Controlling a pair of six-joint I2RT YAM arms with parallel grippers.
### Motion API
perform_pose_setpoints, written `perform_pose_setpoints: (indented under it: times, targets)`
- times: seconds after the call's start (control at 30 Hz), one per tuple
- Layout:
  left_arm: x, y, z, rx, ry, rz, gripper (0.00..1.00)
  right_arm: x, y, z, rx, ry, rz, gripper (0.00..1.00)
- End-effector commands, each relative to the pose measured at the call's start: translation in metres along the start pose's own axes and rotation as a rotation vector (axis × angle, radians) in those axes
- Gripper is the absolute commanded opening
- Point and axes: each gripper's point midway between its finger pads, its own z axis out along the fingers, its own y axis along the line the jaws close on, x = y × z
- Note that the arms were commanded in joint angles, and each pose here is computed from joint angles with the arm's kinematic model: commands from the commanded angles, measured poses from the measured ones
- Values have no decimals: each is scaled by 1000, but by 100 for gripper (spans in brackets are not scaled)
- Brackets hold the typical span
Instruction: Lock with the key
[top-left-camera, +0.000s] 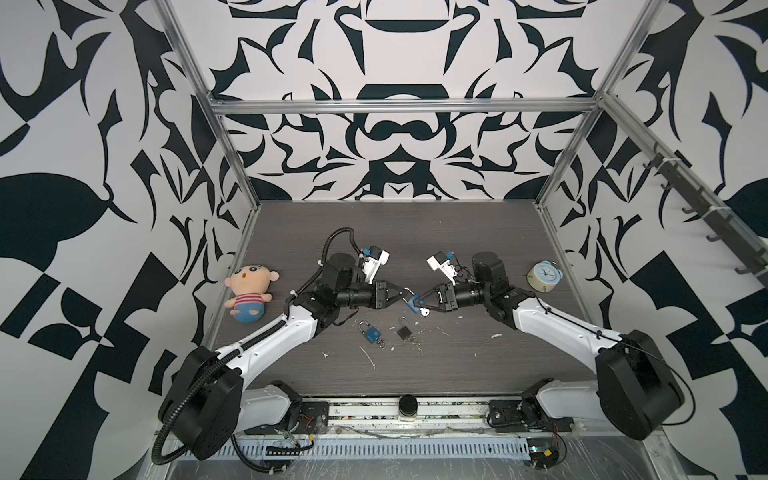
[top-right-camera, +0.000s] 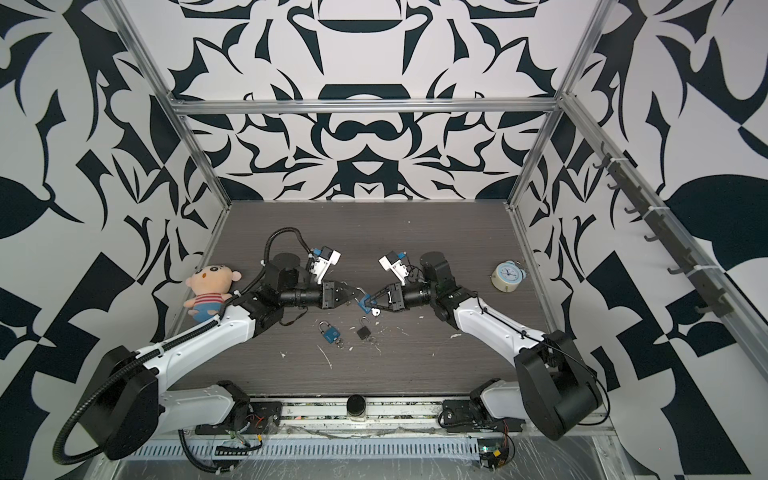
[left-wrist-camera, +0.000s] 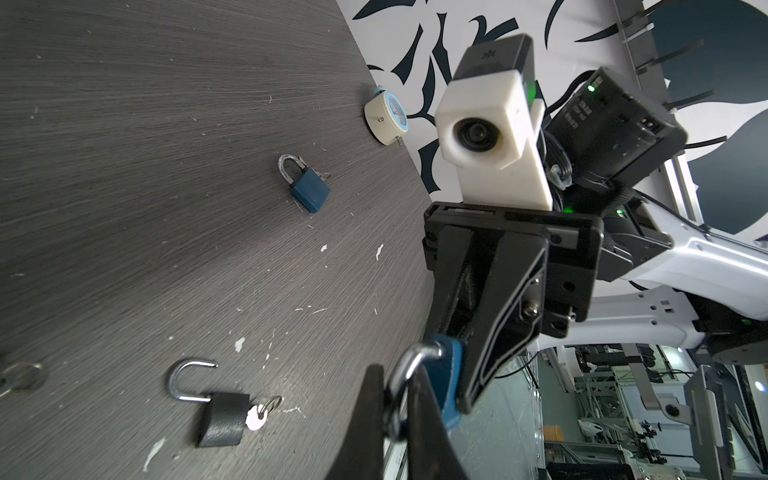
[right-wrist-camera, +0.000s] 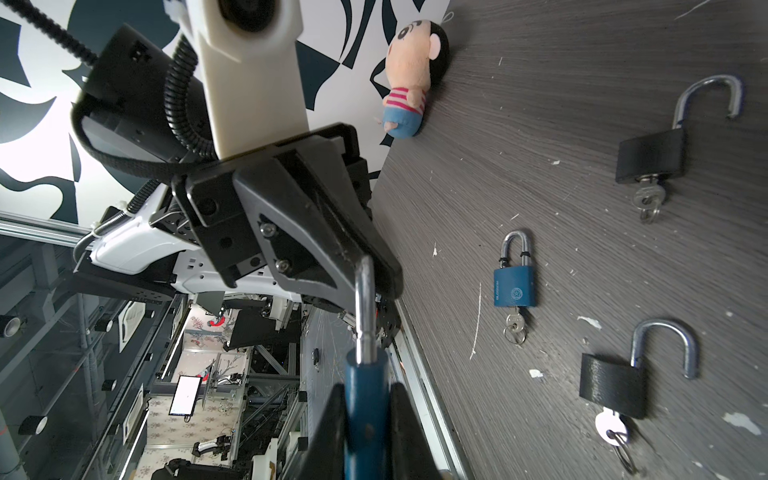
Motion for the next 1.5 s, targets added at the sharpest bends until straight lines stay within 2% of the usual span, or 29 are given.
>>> perform_pose_setpoints:
  times: [0.0,0.9,1.07,1.27,1.47]
  targets:
    - [60,-45,14,190,240,22,0,-72,44,-2,-5,-217,-248,0]
    - [95,-70,18,257,312,20,0,-96,43,2,-13,-252,-276,0]
    - [86,-66,17,213,243,46,0,-93,41,3,-17,-244,-266,0]
    - [53,-54,4,119,108,82,0,-78,30,5,-13,-212,-228,0]
    - [28,-51,-7,95,50,89,0,-69,21,4,0,-211,-199,0]
